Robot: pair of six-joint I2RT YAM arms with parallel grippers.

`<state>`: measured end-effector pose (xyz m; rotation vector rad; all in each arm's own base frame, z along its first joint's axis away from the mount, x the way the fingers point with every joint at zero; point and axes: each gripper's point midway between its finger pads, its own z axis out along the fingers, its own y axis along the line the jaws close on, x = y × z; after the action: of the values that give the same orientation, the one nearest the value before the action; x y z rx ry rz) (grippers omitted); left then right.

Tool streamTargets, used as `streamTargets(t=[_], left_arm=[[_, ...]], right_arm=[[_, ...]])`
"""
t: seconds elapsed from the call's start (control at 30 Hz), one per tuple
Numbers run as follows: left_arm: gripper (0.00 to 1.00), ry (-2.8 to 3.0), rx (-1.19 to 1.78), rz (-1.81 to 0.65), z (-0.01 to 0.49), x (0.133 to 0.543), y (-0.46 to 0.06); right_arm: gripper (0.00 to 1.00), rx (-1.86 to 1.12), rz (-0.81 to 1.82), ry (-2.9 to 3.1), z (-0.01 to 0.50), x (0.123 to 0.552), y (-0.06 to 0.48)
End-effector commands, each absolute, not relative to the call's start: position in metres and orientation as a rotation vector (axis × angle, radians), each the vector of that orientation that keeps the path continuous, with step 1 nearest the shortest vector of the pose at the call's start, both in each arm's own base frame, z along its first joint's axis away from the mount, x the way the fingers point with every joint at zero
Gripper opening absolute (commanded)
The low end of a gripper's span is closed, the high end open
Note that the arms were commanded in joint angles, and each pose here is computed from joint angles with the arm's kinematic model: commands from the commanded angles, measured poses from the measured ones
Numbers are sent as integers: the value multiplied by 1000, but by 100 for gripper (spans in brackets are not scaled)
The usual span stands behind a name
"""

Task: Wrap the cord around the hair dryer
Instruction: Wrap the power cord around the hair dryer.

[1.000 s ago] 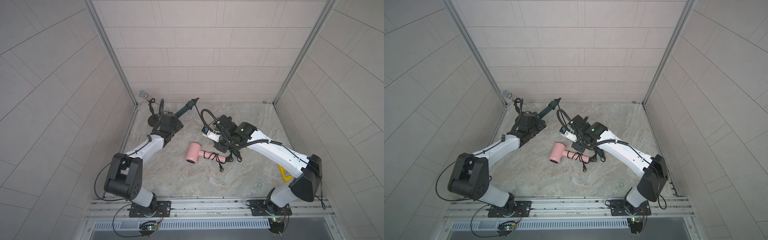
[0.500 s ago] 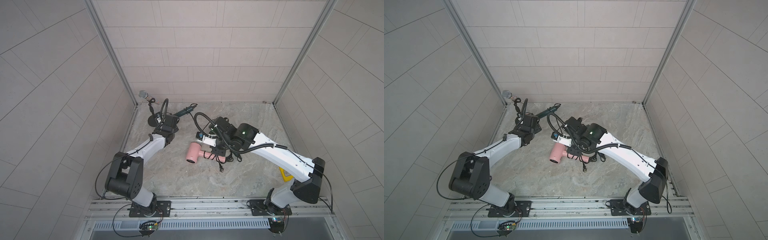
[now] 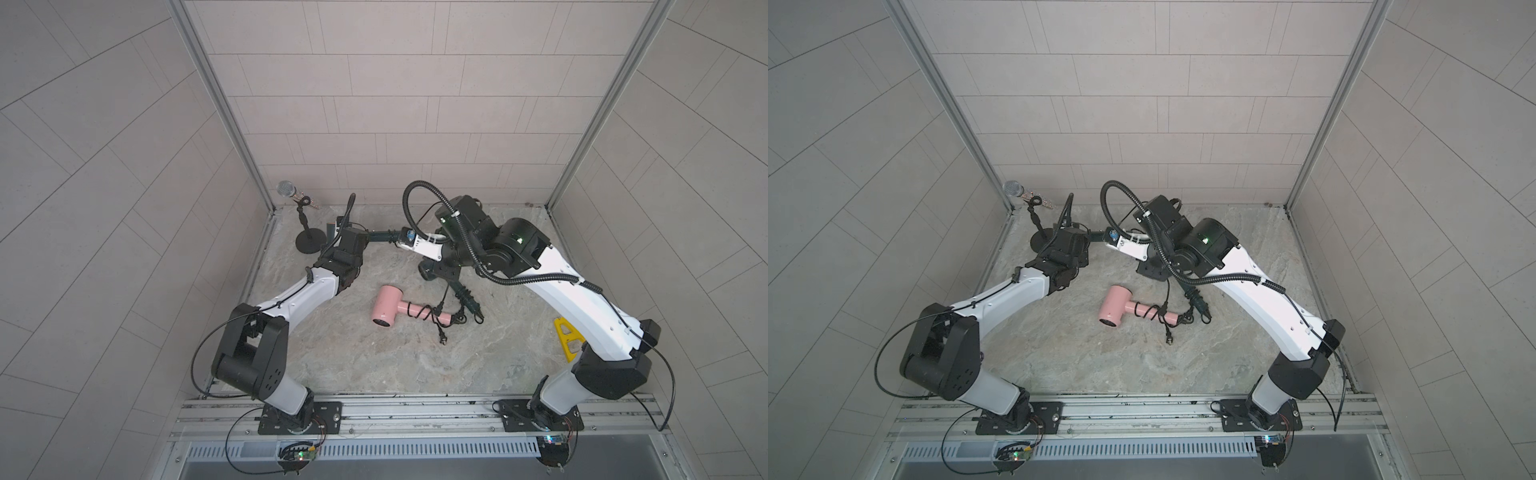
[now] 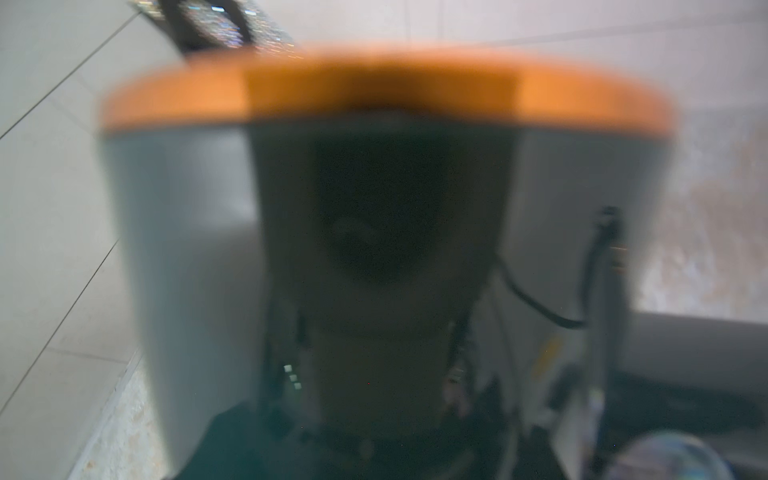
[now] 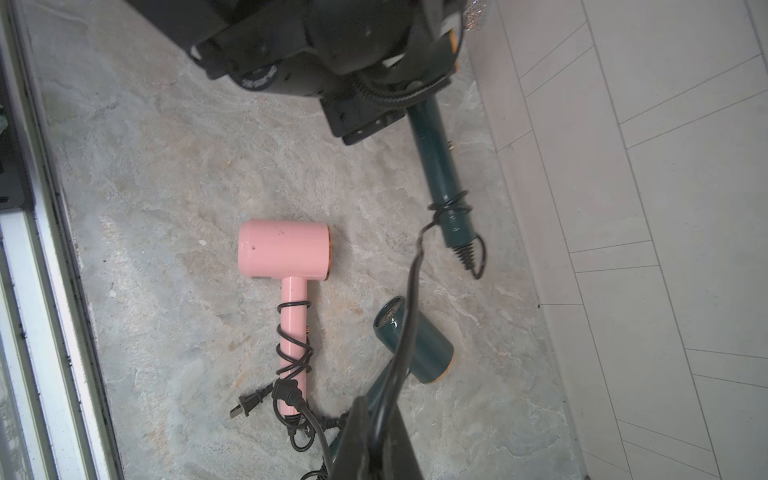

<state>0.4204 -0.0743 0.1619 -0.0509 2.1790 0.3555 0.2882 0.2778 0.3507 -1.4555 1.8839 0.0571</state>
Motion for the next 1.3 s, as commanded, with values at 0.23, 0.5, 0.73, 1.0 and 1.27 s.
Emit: streamTargets(t=[0.23,0.5,0.73,1.0,1.27], left_arm=[[0,2192,662,250,163,378,-163],[0,2104,760,-213,185,330,-216],[0,1812,567,-685,273,303,-246],[0,1662,186,-835,328,331,-216],[0,1792,-161,-638,299,371,-179]], right_arm=[[0,-1430,-10,1923,348,332,269],[0,-1307,-118,2092,326,379,217],[0,-1218,106,2123,310,381,212],[0,-1047,380,2048,302,374,216],[0,-897,504,2007,286,365,213]])
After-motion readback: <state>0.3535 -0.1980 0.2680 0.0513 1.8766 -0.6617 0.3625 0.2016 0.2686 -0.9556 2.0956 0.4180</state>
